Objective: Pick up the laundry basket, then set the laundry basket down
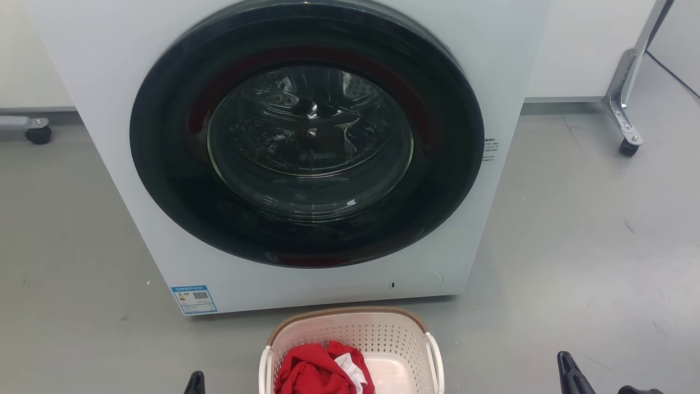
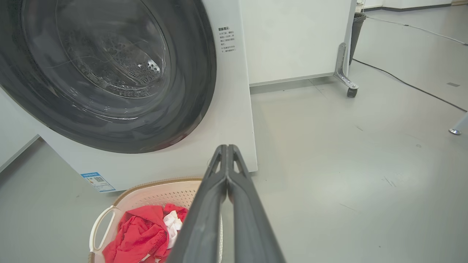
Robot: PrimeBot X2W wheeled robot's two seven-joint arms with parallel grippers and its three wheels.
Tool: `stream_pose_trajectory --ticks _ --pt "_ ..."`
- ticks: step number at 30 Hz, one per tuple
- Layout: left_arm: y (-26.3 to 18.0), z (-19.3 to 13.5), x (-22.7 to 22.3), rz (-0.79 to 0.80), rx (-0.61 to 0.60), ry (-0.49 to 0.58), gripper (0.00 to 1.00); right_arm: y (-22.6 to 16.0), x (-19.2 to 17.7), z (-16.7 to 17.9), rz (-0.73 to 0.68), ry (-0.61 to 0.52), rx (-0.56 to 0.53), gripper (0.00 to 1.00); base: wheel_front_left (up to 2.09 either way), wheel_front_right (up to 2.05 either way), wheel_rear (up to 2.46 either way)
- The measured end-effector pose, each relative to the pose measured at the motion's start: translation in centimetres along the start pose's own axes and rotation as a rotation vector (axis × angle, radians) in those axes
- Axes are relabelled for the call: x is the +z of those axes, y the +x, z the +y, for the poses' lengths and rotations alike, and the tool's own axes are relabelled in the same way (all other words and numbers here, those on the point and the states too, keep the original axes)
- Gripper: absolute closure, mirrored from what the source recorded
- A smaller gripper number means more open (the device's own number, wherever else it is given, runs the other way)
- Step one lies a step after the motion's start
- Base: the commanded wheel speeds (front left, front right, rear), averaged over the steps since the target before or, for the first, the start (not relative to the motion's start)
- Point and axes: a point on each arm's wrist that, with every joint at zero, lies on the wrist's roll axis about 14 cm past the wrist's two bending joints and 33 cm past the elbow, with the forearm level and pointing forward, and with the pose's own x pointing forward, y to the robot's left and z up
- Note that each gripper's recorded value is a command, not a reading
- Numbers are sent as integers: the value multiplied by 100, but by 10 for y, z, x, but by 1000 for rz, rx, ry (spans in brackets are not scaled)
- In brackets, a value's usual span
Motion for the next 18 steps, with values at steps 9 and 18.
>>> stream_pose_trajectory --ticks 9,18 --pt "3 5 -1 24 9 -141 100 4 -2 -7 31 150 -31 100 0 0 0" --pt "6 8 -2 42 18 -275 100 8 -3 -13 48 293 -58 100 0 0 0"
